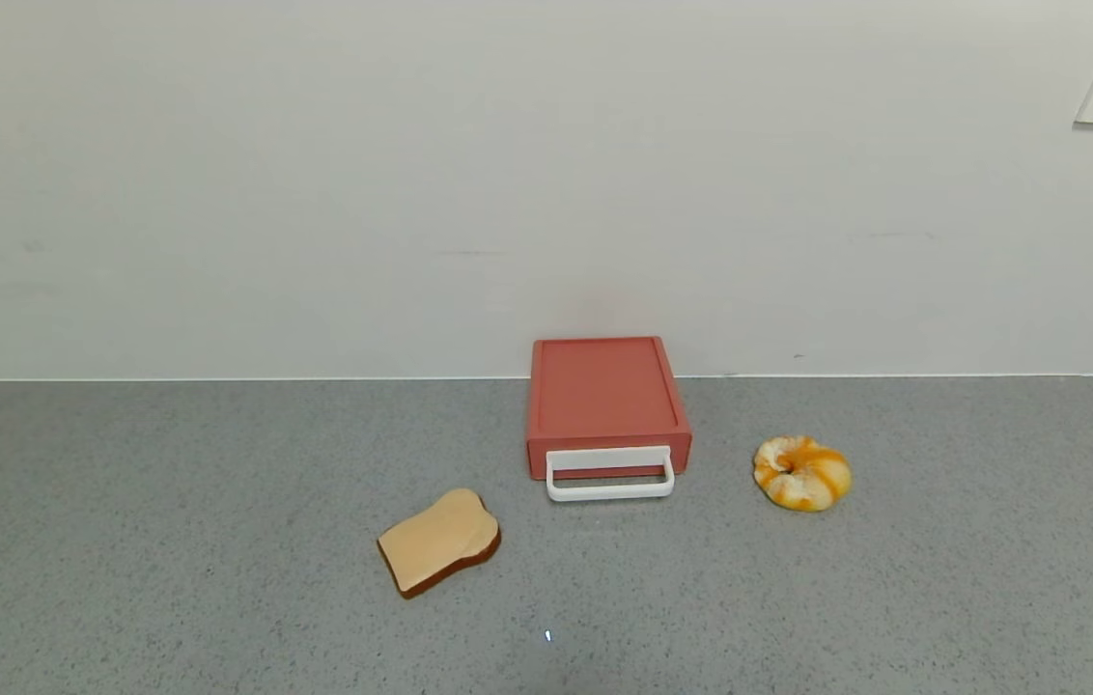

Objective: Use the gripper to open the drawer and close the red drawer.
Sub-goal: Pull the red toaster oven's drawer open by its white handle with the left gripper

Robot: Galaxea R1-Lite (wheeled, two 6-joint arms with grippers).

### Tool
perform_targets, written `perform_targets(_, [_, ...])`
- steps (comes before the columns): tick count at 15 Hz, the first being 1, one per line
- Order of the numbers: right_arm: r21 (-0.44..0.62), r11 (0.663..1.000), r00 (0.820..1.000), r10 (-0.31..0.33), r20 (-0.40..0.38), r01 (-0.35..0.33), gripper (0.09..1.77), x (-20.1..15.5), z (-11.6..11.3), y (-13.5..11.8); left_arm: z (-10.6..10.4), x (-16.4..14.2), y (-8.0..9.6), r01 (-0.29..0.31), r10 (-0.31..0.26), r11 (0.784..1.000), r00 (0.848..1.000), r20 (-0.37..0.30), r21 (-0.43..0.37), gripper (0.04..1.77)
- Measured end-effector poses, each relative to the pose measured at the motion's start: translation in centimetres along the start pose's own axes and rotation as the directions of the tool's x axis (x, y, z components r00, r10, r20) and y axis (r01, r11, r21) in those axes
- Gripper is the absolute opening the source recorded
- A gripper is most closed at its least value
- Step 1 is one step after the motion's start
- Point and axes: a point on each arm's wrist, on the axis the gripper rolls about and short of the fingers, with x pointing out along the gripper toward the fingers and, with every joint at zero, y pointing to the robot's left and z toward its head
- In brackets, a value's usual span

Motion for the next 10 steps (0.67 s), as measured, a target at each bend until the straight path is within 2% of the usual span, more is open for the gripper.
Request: perform_targets(10, [0.0,1.0,1.0,0.0,0.0,0.0,1.7,0.0,0.0,0.0,0.0,0.0,0.0,0.0,0.0,1.0,1.0,0.0,0.0,1.72])
